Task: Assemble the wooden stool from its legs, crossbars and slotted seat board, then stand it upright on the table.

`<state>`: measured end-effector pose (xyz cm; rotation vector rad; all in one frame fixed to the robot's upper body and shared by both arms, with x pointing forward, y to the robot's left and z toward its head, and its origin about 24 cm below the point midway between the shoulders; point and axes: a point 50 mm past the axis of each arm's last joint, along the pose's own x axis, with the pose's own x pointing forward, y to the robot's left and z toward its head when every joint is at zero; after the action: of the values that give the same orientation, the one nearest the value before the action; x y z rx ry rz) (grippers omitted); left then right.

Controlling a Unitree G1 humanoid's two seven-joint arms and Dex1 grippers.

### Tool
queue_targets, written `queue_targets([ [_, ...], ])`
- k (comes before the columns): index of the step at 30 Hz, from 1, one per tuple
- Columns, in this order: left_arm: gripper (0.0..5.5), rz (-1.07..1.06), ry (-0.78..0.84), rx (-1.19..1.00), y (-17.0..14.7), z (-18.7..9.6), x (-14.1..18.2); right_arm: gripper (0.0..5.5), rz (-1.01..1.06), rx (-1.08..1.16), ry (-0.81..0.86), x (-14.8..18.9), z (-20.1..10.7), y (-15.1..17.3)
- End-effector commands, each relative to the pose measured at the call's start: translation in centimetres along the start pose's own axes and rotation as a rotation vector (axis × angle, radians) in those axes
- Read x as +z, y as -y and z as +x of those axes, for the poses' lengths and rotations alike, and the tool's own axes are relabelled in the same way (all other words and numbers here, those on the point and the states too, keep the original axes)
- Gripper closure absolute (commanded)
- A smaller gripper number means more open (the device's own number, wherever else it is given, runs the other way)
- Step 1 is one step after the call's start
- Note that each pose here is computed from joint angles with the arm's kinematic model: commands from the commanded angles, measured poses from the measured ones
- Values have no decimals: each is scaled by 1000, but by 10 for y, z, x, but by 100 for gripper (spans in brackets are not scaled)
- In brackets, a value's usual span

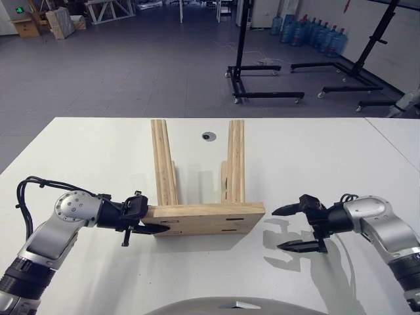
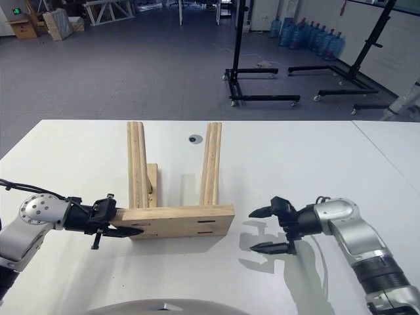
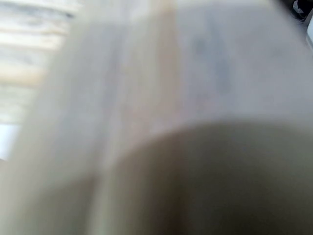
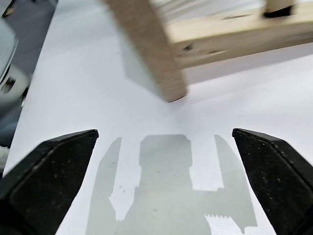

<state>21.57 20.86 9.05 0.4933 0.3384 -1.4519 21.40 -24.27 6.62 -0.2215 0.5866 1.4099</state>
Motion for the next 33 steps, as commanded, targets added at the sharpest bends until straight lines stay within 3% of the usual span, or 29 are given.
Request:
queue_targets([
  [1,422,-4,3,-28,-5,0,1,49,-80,-9,54,6,23,5],
  [9,422,-2,-5,-52,-9,0,-1,49,-96,-58,205,20,51,20],
  [26,422,-6,-22,-49,-8,3,-8,359,-111,20,208,31,57,16],
  [29,422,-6,-23,-63,-8,5,-9,390,-113,45,206,34,57,13],
  [33,422,-46,59,-163,6,4,4,393,-92,88,258,51,55,4],
])
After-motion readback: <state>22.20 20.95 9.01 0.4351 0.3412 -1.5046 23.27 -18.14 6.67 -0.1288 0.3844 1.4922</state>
